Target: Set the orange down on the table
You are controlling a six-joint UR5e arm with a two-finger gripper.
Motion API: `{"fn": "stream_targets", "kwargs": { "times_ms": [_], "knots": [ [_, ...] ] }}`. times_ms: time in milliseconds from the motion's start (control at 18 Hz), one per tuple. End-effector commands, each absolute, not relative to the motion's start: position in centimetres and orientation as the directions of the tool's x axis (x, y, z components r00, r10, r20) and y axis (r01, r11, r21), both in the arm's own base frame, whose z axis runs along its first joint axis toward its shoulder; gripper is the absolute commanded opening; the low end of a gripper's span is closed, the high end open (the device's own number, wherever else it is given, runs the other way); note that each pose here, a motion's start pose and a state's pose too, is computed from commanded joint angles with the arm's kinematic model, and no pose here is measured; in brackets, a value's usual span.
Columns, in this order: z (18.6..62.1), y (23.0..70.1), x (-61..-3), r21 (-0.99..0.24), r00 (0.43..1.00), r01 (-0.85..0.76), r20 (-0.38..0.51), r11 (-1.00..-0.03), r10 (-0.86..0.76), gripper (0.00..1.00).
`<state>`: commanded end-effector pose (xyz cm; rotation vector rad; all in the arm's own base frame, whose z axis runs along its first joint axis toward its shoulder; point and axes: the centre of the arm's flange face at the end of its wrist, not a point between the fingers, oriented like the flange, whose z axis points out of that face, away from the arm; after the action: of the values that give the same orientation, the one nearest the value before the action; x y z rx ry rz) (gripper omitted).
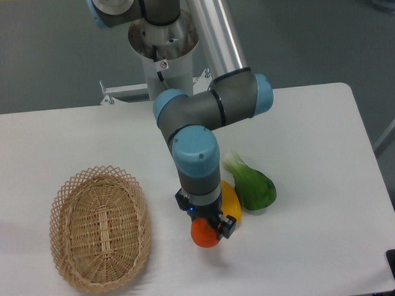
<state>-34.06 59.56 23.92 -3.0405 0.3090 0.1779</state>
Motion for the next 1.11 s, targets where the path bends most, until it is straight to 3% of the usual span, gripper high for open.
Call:
{"fn": "stream_targets", "kwargs": {
  "times_ms": [611, 889, 1111],
  "knots": [
    [21.5, 61.1, -33.0, -0.051, 0.981, -0.167, -0.104, -0.985, -0.161, 0.81],
    [22.4, 61.3, -33.0, -0.064, 0.981, -0.166, -0.111, -0.984, -0.159, 0.81],
    [24.5, 61.4, -33.4, -0.091, 0.980, -0.155, -0.137, -0.984, -0.142, 1.00]
  ]
}}
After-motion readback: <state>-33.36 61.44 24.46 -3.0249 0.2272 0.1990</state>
